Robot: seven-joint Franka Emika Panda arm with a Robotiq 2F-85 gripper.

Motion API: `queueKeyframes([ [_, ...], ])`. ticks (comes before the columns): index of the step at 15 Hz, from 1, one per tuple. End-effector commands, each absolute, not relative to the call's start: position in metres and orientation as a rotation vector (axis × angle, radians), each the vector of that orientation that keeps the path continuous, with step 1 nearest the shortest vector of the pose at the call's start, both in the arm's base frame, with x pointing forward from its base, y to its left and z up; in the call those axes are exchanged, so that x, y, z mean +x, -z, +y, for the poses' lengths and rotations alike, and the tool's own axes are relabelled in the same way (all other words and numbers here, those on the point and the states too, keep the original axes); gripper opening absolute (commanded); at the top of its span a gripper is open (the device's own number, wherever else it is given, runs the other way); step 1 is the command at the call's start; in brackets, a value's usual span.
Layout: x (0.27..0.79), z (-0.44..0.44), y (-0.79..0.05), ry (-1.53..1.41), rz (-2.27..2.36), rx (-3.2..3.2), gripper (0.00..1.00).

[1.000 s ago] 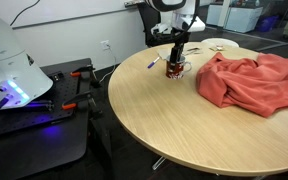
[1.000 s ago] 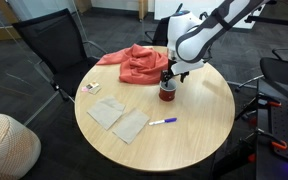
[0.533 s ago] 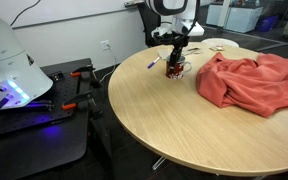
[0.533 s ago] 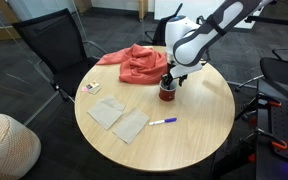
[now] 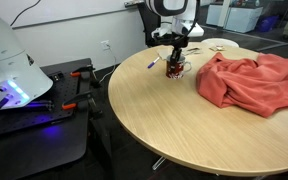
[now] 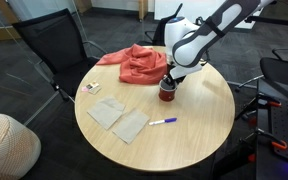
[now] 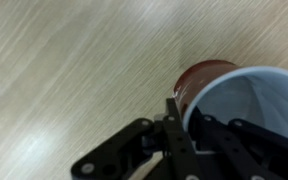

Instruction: Move the mug to the right

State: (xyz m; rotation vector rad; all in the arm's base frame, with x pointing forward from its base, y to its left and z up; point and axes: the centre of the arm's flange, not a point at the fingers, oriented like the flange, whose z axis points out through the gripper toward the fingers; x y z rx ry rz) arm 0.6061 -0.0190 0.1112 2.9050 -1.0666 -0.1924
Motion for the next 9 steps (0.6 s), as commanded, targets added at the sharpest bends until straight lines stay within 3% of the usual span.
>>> queueKeyframes([
  [1, 0.602, -0.018, -0.116, 0.21, -1.069, 2.881, 0.0],
  [9, 0.579, -0.074, -0.169, 0.183, -1.179, 2.818, 0.02],
])
